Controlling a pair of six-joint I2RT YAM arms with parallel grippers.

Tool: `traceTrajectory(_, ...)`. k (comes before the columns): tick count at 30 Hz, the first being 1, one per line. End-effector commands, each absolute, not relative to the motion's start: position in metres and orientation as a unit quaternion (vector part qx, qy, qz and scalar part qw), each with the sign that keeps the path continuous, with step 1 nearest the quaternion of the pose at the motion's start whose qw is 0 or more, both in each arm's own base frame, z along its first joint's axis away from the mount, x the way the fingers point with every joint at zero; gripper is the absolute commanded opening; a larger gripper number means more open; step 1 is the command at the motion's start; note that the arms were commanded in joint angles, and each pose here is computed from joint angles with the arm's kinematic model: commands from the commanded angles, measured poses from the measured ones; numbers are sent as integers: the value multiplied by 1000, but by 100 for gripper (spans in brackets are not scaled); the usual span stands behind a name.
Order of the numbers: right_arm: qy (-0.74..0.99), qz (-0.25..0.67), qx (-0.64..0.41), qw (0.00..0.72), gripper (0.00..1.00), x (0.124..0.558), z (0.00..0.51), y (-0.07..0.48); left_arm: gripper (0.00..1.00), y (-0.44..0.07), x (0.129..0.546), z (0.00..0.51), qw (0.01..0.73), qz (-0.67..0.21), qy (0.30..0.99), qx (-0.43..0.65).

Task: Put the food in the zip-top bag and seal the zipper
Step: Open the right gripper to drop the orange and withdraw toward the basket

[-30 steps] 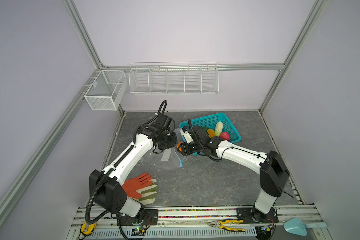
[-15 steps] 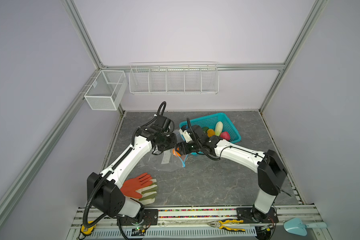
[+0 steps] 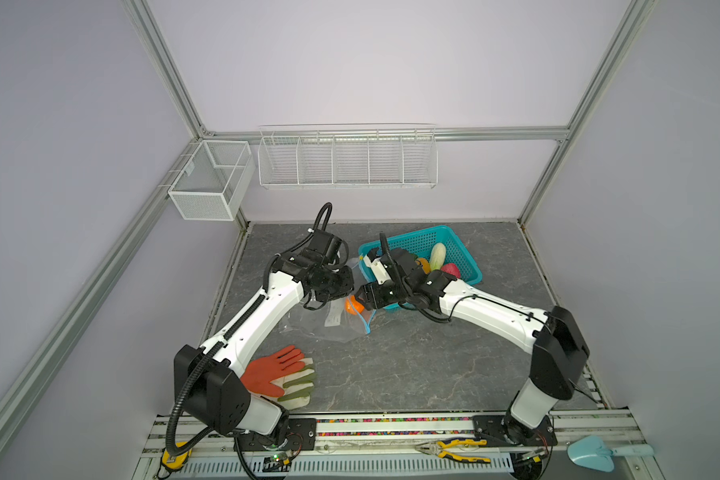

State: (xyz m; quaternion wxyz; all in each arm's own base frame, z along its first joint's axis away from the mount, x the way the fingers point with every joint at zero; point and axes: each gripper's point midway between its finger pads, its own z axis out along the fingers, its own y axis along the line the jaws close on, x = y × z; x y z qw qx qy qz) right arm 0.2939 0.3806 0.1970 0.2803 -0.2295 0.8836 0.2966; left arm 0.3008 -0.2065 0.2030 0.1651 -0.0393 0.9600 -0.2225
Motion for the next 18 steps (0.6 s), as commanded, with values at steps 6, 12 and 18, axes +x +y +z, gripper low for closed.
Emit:
traceTrajectory(6, 892, 241, -207, 321, 68, 293, 221, 318, 0, -185, 305, 195, 166, -196, 965, -54)
traceTrajectory(12, 914, 199, -165, 314, 66, 322, 206, 280, 0, -197, 310, 191, 154, -219, 962, -51)
traceTrajectory(18, 929, 159, -128, 310, 64, 368, 187, 249, 0, -200, 319, 189, 156, -214, 963, -46)
